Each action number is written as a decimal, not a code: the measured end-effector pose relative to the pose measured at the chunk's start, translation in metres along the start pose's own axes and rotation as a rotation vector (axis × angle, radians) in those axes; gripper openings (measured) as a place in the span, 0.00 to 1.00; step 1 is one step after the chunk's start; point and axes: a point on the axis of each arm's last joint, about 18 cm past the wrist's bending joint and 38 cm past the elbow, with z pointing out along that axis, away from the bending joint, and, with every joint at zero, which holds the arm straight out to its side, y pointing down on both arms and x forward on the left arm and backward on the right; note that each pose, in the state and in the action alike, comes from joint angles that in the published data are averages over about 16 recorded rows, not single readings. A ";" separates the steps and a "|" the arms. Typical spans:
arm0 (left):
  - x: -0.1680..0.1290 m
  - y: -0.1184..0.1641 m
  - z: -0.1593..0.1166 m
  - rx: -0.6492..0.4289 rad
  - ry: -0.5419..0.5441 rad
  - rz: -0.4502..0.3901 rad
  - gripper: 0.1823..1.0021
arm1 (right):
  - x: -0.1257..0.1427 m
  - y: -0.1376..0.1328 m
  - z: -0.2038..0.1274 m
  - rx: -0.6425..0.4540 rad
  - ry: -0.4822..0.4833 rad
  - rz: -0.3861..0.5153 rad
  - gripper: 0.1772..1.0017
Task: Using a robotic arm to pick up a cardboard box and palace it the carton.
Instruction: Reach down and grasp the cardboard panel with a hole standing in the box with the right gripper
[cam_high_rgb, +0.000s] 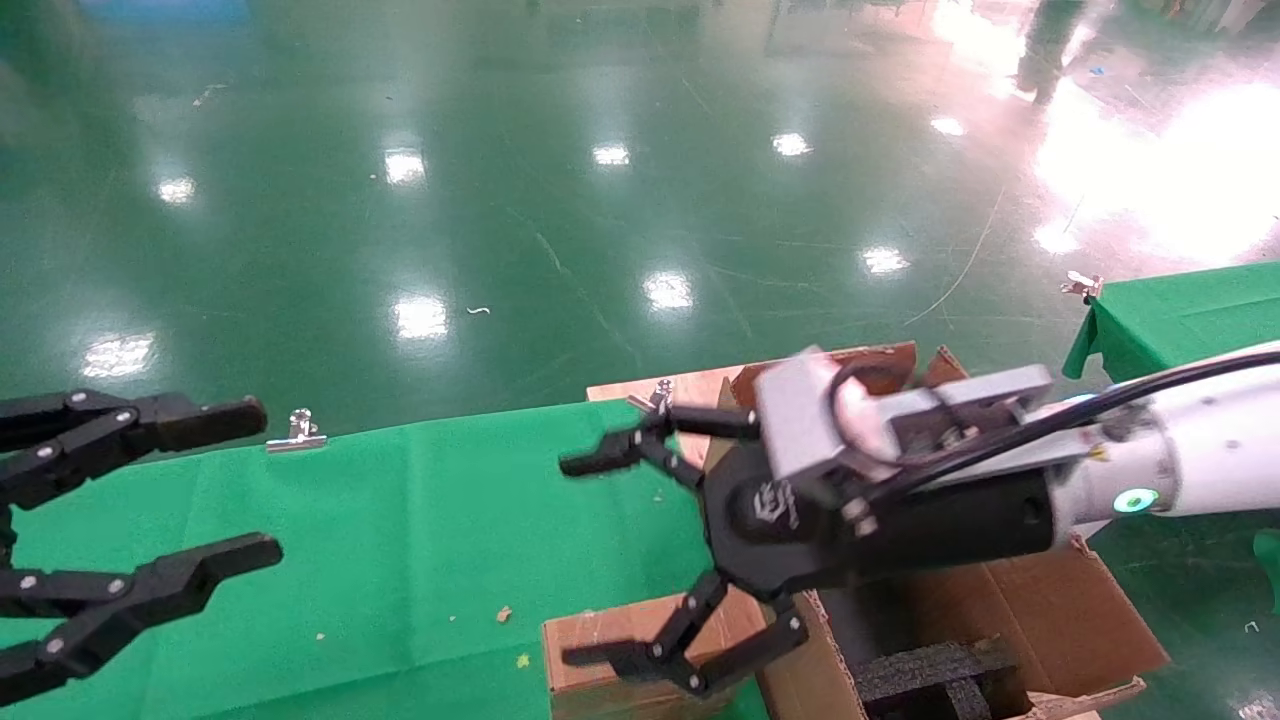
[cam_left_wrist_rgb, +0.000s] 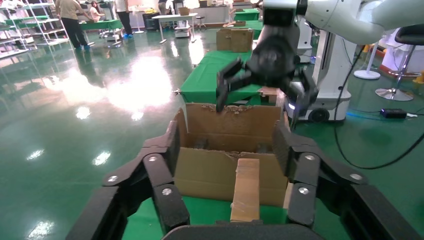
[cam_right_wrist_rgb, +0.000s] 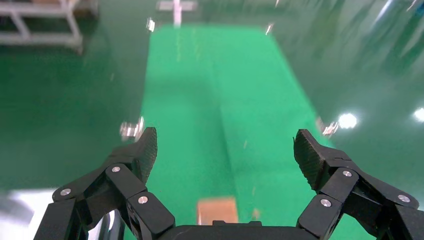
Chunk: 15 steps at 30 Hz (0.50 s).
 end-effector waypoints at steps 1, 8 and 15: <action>0.000 0.000 0.000 0.000 0.000 0.000 0.59 | 0.001 0.003 0.002 -0.034 -0.007 0.000 1.00; 0.000 0.000 0.000 0.000 0.000 0.000 0.36 | 0.010 0.028 0.015 -0.265 -0.052 -0.004 1.00; 0.000 0.000 0.000 0.000 0.000 0.000 0.19 | 0.018 0.046 0.025 -0.431 -0.086 -0.024 1.00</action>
